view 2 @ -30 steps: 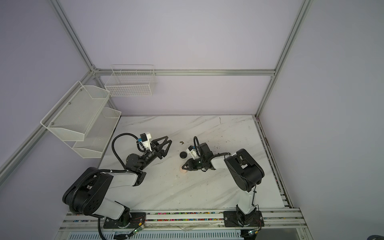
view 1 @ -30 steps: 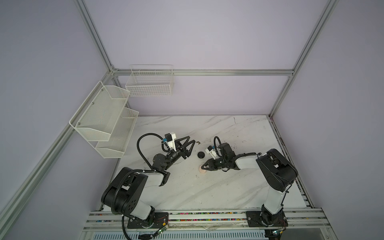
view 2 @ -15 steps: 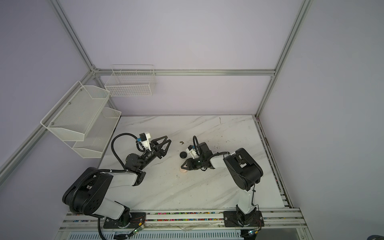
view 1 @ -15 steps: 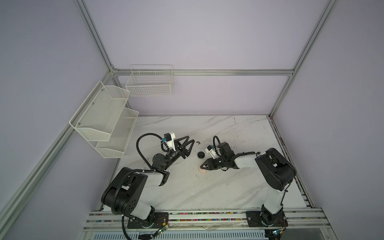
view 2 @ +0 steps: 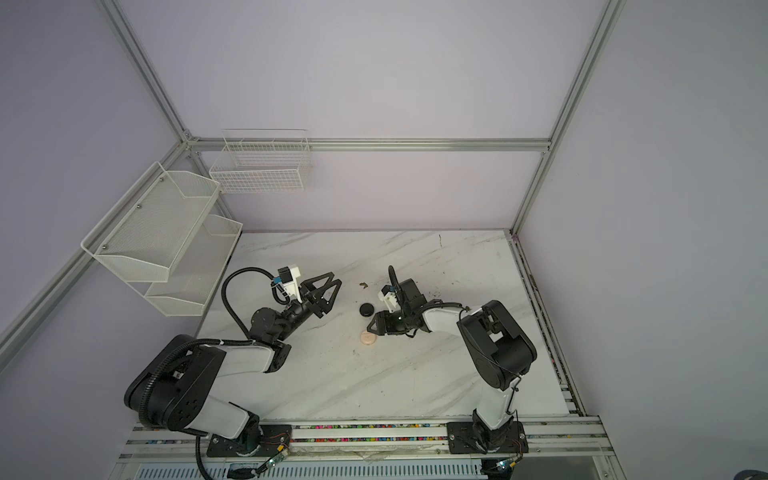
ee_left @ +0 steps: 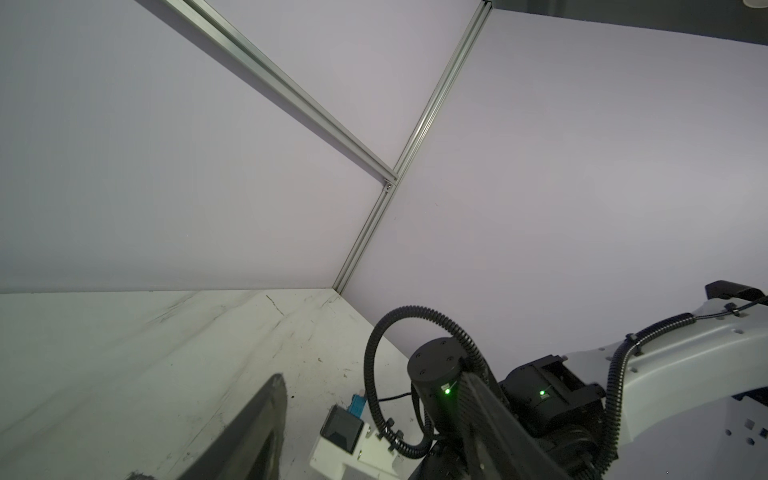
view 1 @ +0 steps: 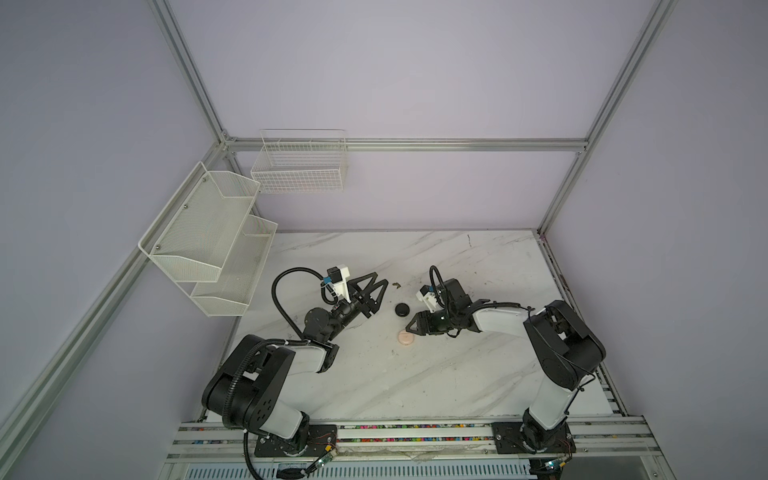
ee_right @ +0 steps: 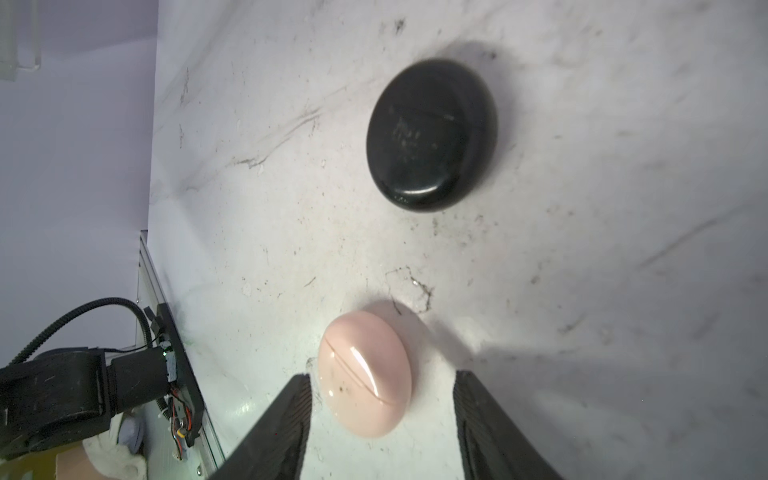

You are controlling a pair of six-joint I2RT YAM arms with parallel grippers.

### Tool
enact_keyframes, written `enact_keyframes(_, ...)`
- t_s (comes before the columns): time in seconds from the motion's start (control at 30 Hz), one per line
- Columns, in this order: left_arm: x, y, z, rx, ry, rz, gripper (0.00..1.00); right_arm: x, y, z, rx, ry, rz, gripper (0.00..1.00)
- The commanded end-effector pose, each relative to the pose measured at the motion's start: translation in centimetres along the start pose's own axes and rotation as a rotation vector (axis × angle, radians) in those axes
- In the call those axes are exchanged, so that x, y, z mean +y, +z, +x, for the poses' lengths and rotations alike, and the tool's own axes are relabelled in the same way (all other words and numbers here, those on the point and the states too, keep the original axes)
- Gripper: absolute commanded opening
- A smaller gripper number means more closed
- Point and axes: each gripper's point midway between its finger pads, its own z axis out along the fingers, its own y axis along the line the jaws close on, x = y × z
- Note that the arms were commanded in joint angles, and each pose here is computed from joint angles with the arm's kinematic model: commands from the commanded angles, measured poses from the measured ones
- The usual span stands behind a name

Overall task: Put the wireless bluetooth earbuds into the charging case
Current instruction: 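Open the right gripper and lift it away from the case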

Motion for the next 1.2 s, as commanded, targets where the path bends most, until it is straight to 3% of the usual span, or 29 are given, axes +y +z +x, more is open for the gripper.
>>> enact_keyframes(0.0, -0.2, -2.3, -1.8, -0.047, 0.056, -0.054, 0.76, 0.2, -5.7, -5.7, -0.236, -0.117, 0.181, 0.62)
enact_keyframes(0.03, -0.1, -2.8, -2.0, -0.037, 0.097, -0.079, 0.85, -0.1, -7.5, -7.2, -0.318, -0.171, 0.233, 0.65)
enact_keyframes(0.17, 5.6, -5.5, -1.4, 0.185, 0.163, -0.533, 0.92, -3.7, -15.9, -12.9, -0.714, -0.215, 0.546, 0.75)
enact_keyframes(0.27, 9.3, -8.5, -1.0, 0.327, 0.361, -0.778, 0.99, -5.8, -20.2, -14.5, -0.936, -0.317, 0.764, 0.76)
enact_keyframes(0.33, 12.5, -11.4, -0.7, 0.389, 0.476, -0.952, 0.99, -8.7, -20.7, -13.4, -0.966, -0.370, 0.929, 0.77)
enact_keyframes(0.37, 13.8, -12.4, -1.4, 0.346, 0.438, -1.028, 0.99, -9.7, -20.4, -13.3, -0.956, -0.395, 0.962, 0.77)
enact_keyframes(0.43, 15.4, -12.5, -2.2, 0.356, 0.389, -1.004, 0.97, -12.1, -19.7, -13.2, -0.957, -0.386, 1.013, 0.79)
enact_keyframes(0.57, 17.2, -12.6, -1.9, 0.503, 0.608, -0.992, 0.98, -13.7, -20.2, -12.5, -1.101, -0.427, 1.067, 0.87)
enact_keyframes(0.63, 19.3, -13.8, -1.0, 0.524, 0.640, -1.007, 0.98, -15.4, -20.0, -12.2, -1.099, -0.393, 1.061, 0.81)
enact_keyframes(0.7, 20.0, -13.8, -1.1, 0.443, 0.662, -0.962, 0.96, -15.6, -20.7, -11.8, -1.116, -0.359, 0.943, 0.79)
enact_keyframes(0.73, 19.8, -13.6, -1.3, 0.416, 0.653, -0.952, 0.96, -16.3, -21.5, -11.7, -1.131, -0.332, 0.889, 0.95)
enact_keyframes(0.77, 19.7, -13.2, -1.9, 0.351, 0.610, -0.925, 0.96, -17.3, -22.2, -11.6, -1.141, -0.323, 0.851, 0.97)
enact_keyframes(0.83, 20.2, -13.4, -1.7, 0.325, 0.601, -0.914, 0.95, -18.9, -22.6, -11.3, -1.190, -0.311, 0.842, 0.97)
enact_keyframes(0.9, 22.2, -14.4, -0.4, 0.336, 0.570, -0.957, 0.95, -19.0, -21.7, -11.5, -1.125, -0.306, 0.815, 0.97)
enact_keyframes(1.0, 23.8, -15.0, -1.0, 0.318, 0.536, -1.028, 0.99, -19.3, -22.0, -11.6, -1.135, -0.300, 0.818, 0.97)
enact_keyframes(1.17, 24.1, -15.2, -1.1, 0.299, 0.540, -1.041, 1.00, -19.7, -22.6, -11.5, -1.151, -0.272, 0.845, 0.97)
